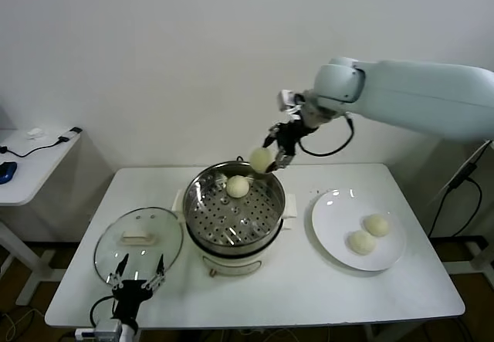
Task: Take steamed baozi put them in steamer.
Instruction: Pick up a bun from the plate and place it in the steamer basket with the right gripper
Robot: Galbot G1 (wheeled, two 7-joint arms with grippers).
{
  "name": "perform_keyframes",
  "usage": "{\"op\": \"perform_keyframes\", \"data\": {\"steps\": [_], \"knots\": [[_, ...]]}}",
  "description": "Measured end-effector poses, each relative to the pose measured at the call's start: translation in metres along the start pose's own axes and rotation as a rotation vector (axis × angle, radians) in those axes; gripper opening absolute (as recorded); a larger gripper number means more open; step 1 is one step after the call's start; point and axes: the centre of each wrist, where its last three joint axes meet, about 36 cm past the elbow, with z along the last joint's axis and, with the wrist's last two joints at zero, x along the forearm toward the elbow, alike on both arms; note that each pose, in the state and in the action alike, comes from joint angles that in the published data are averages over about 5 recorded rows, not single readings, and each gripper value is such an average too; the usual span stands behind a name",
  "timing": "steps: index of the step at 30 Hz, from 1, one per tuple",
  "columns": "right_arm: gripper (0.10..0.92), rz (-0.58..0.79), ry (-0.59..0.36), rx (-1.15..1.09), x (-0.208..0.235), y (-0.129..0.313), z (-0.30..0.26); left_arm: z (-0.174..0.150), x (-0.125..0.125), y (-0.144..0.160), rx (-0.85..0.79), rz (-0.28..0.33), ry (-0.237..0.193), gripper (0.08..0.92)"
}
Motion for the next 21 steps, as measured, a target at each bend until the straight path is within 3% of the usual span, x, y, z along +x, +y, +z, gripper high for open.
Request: {"op": "perform_keyframes", "data": {"steps": [11, 21], "knots": [[0.687, -0.046, 0.028, -0.020, -0.095, 0.010, -0.032, 0.004, -0.002, 0.000, 0.002, 0.004, 0.007, 0.823], [0.687, -0.062, 0.033, -0.042, -0.153, 0.014, -0.043, 0.005, -0.004, -0.001, 0.003, 0.009, 0.009, 0.823]]}}
